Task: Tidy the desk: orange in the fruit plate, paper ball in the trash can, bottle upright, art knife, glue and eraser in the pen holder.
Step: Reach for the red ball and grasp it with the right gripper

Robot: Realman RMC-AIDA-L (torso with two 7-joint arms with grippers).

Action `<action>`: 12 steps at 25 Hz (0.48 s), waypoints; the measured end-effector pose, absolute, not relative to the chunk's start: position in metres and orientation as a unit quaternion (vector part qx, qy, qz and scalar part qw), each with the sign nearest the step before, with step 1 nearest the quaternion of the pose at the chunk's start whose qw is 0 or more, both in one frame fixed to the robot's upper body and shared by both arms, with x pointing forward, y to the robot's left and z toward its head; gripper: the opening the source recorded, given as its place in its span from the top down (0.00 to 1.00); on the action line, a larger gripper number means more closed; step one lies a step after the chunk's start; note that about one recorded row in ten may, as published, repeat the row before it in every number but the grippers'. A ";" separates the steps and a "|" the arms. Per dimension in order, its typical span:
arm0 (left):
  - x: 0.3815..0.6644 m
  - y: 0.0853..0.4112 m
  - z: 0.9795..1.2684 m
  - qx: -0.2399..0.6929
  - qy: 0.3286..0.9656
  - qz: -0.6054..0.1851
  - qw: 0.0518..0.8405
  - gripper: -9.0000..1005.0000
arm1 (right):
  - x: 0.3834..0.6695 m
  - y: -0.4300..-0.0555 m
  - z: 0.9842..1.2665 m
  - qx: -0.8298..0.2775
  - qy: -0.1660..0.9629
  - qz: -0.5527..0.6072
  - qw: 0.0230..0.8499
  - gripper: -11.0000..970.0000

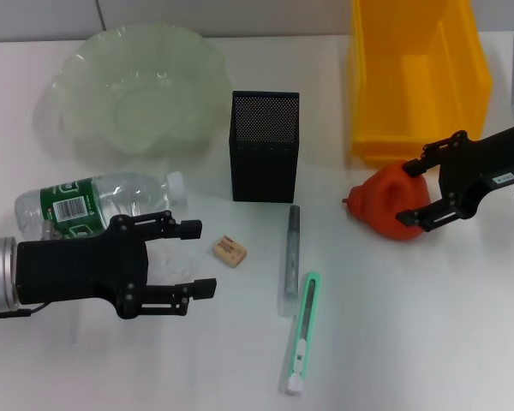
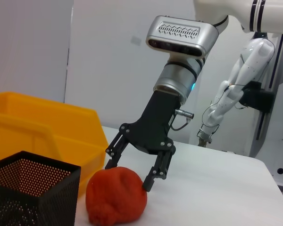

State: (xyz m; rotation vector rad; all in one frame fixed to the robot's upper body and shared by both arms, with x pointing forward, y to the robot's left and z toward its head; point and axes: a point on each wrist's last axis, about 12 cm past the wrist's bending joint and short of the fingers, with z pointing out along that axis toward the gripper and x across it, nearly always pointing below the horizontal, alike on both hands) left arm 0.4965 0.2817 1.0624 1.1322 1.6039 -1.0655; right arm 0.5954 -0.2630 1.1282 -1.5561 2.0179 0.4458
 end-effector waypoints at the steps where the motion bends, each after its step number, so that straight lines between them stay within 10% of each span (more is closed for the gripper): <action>1: 0.497 0.282 1.063 0.455 0.645 -0.429 0.439 0.27 | 0.596 -0.262 1.128 -0.580 0.750 0.164 0.273 0.23; 12: 0.497 0.281 1.063 0.455 0.645 -0.429 0.440 0.28 | 0.595 -0.253 1.117 -0.587 0.748 0.153 0.270 0.23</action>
